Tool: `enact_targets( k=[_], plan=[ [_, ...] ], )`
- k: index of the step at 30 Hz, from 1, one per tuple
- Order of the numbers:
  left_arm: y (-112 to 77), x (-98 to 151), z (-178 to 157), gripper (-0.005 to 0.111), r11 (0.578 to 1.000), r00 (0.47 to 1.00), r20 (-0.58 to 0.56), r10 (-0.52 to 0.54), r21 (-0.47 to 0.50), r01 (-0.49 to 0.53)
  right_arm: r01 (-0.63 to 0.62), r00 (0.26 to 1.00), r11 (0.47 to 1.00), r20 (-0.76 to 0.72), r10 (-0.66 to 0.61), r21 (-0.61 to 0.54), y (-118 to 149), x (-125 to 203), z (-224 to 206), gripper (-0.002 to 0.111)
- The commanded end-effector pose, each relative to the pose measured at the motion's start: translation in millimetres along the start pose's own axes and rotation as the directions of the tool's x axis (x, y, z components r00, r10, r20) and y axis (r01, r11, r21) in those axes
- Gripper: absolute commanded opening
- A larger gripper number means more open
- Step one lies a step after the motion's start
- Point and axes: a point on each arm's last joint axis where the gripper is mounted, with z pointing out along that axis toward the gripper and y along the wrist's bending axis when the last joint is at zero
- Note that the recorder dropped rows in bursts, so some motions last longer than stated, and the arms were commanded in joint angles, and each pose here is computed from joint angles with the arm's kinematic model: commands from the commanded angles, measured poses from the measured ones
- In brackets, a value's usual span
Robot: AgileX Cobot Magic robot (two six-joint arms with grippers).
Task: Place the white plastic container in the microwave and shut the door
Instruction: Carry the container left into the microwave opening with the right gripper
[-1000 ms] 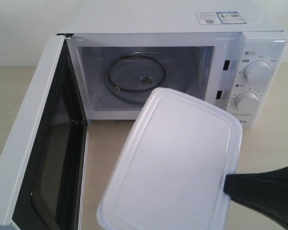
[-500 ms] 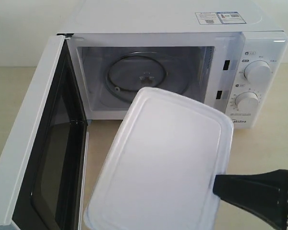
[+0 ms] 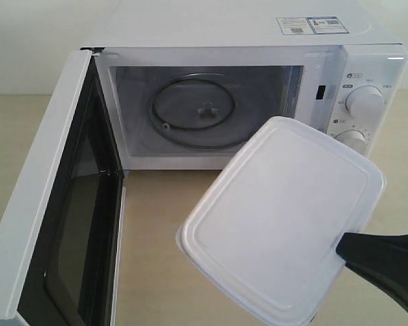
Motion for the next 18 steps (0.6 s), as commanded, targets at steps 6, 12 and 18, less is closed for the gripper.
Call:
enact_targets(
  k=[6, 12, 18],
  plan=[
    [0.2, 0.7, 0.1, 0.004, 1.0, 1.0, 0.003, 0.007, -0.004, -0.007, -0.018, 0.996, 0.999, 0.086, 0.015, 0.034, -0.5, -3.9, -0.8, 0.0],
    [0.2, 0.7, 0.1, 0.004, 1.0, 1.0, 0.003, 0.007, -0.004, -0.007, -0.062, 0.991, 0.996, 0.116, 0.069, -0.067, 8.9, -4.0, 0.0, 0.0],
    [0.2, 0.7, 0.1, 0.004, 1.0, 1.0, 0.003, 0.007, -0.004, -0.007, -0.057, 0.994, 0.996, 0.089, 0.063, -0.07, 11.0, -0.4, 11.0, 0.0]
  ],
)
